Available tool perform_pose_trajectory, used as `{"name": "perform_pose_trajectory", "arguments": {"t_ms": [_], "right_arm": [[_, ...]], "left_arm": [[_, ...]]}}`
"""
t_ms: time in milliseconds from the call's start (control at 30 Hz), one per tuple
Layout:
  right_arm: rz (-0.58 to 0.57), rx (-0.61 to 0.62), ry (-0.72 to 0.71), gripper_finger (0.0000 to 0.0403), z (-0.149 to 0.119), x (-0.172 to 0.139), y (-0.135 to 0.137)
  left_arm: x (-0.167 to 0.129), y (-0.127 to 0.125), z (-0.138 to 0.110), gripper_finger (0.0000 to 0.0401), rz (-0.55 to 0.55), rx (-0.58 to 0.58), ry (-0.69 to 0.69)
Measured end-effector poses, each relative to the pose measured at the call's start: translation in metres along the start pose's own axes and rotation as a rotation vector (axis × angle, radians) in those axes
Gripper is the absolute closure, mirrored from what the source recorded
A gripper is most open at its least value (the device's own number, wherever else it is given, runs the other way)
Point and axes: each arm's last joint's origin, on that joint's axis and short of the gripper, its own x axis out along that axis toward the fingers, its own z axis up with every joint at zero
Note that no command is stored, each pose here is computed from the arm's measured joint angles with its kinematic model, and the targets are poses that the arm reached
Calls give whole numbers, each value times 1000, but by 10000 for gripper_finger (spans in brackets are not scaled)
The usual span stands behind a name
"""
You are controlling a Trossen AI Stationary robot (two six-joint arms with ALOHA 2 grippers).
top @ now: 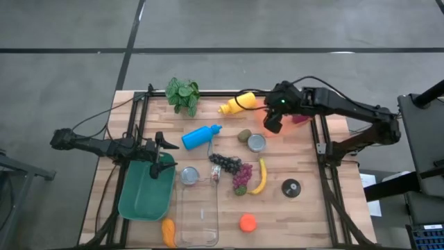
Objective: Pick & Place Food Item
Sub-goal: Put the yellow tumbler into the orange bin
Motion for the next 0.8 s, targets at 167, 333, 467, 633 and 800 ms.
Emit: {"name": "perform_pose_trajectory", "arguments": {"t_ms": [167, 333, 467, 633, 800], "right_arm": [[81, -22, -135, 250, 10, -2, 11], [139, -53, -199, 250, 16, 8, 24], [156, -45, -254, 250, 20, 14, 31], [158, -12, -272, 250, 22, 13, 31], [160, -11, -273, 250, 22, 13, 31]], "left_arm": [[0, 0, 0, 65, 1, 0, 1], [0, 0, 0, 65, 1, 0, 0], [0, 0, 0, 65, 0, 0, 0], [0, 0, 0, 65, 0, 0, 0], [0, 0, 0, 65, 0, 0, 0]]}}
